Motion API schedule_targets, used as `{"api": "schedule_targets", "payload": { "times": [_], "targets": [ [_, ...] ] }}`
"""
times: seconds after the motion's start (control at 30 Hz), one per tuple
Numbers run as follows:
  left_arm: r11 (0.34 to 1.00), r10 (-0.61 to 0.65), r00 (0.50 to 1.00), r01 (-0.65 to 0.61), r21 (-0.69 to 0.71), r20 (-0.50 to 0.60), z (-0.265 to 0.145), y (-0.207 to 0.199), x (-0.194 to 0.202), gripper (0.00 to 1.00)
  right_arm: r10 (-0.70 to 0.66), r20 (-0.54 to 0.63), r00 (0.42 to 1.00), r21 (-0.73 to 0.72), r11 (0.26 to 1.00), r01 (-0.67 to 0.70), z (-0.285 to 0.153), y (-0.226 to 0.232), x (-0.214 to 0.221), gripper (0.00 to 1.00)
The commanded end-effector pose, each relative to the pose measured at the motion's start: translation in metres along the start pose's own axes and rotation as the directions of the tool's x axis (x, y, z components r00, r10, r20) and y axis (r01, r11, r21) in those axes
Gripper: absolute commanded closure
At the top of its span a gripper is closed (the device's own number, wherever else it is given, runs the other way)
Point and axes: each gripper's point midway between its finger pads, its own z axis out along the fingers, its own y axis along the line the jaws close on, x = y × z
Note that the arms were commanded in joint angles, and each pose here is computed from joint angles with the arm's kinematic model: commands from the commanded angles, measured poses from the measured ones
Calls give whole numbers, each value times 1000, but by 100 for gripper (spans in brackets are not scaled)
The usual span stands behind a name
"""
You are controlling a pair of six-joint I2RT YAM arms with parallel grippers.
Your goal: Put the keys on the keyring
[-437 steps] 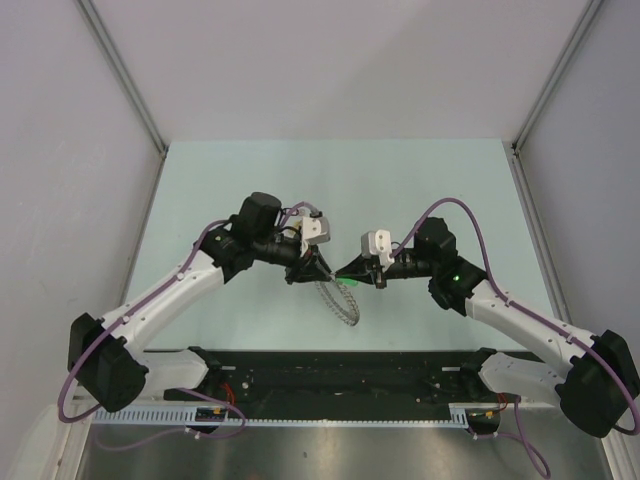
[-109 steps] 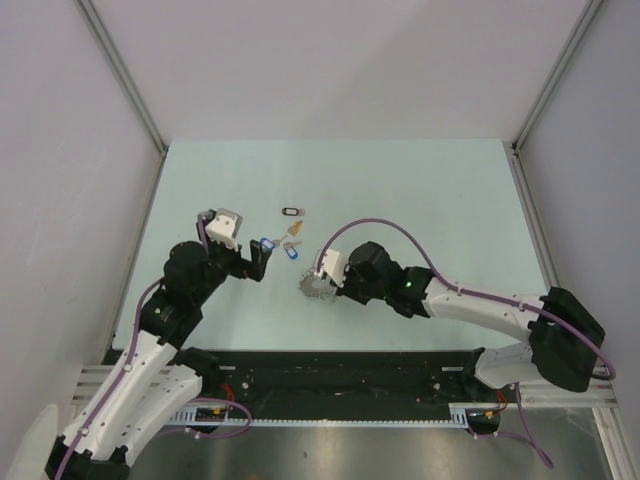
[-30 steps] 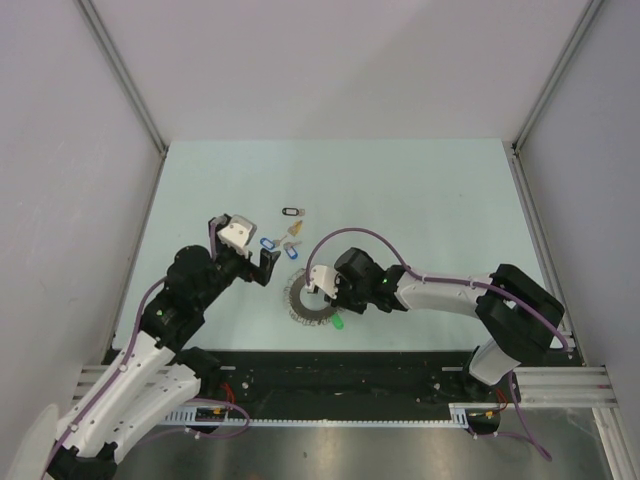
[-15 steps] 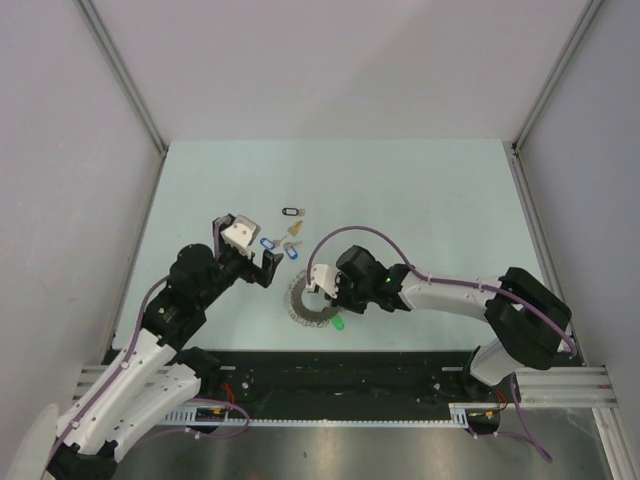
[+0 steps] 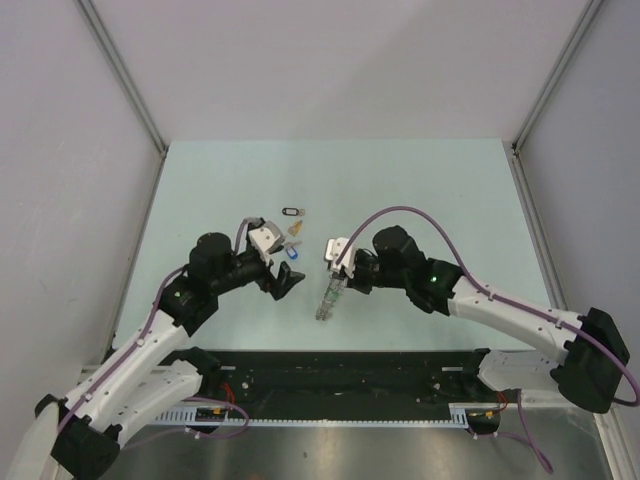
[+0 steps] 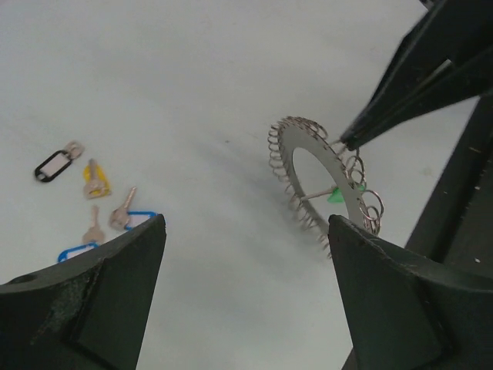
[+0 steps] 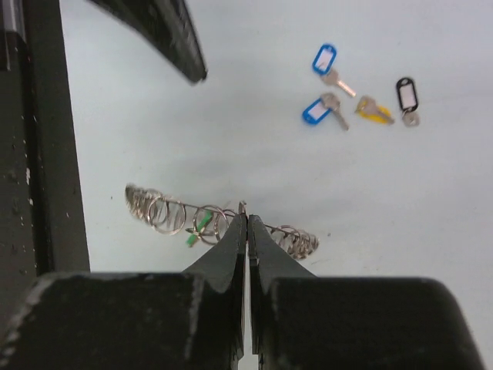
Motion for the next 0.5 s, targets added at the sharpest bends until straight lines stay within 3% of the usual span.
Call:
{"api": "schedule_targets", "payload": {
  "times": [0.0,0.2,0.47],
  "targets": [
    [975,52,992,-76,208,118,2,-32,-42,10,-68,211,975,38,997,61,-23,-15,-65,100],
    [942,49,984,-103,319,173,3,-50,-60,19,-76,274,959,7,997,77,-33,-8,-80,100],
    [902,53,983,-122,415,173,8,-70,-55,33,-68,308,949,-22,997,79,-37,-2,-88,100]
  ]
}}
